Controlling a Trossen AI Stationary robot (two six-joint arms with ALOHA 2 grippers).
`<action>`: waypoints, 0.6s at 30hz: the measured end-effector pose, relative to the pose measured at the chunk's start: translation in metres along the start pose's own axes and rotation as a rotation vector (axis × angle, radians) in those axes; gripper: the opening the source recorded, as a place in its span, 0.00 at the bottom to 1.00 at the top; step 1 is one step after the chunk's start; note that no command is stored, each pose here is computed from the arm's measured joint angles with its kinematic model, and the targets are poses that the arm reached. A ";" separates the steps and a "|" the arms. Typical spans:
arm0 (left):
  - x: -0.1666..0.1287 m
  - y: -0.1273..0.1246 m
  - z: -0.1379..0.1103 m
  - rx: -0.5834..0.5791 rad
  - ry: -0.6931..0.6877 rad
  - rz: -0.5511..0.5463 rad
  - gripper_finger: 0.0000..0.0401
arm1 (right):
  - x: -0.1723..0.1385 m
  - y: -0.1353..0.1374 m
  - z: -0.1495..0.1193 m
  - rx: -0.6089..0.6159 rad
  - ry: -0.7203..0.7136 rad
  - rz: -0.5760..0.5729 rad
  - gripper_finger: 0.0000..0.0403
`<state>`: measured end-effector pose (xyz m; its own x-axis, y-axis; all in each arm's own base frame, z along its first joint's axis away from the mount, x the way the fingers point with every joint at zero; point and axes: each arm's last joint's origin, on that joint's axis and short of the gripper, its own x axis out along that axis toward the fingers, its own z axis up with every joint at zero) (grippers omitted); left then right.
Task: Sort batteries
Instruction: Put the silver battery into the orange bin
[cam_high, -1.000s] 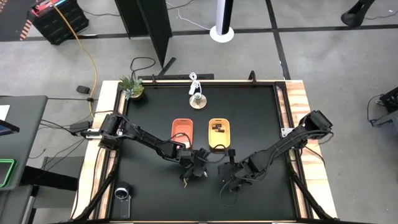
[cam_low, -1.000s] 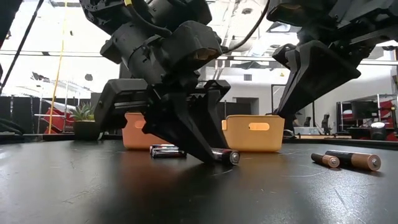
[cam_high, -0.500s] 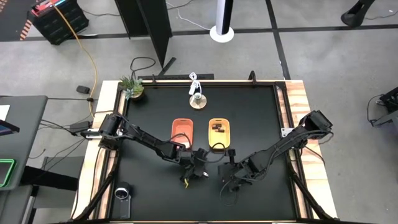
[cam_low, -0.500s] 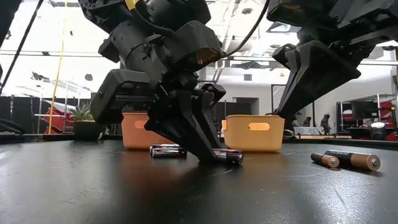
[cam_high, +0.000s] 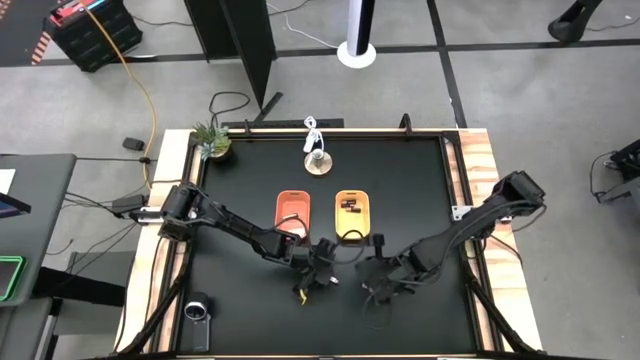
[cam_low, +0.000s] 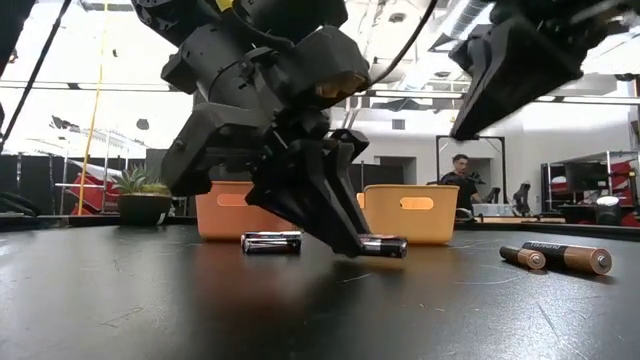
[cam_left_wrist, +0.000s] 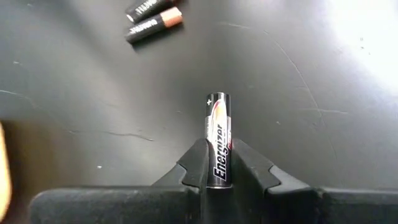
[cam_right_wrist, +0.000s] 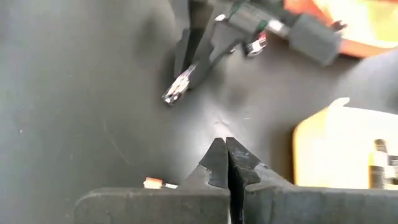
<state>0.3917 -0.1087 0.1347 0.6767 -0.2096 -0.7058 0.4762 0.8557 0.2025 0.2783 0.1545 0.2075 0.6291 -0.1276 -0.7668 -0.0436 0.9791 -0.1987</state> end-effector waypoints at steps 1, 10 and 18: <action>-0.001 0.000 0.001 -0.001 -0.003 0.006 0.10 | -0.006 -0.001 0.001 -0.001 -0.012 -0.007 0.01; -0.041 0.010 0.021 -0.013 -0.002 0.150 0.10 | -0.038 -0.012 0.004 0.012 -0.077 -0.044 0.01; -0.099 0.020 0.006 -0.123 0.094 0.335 0.10 | -0.034 -0.011 0.001 -0.001 -0.053 -0.052 0.01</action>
<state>0.3374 -0.0733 0.2125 0.7263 0.1316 -0.6746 0.1621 0.9210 0.3542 0.2581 0.1481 0.2369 0.6706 -0.1698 -0.7221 -0.0103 0.9712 -0.2380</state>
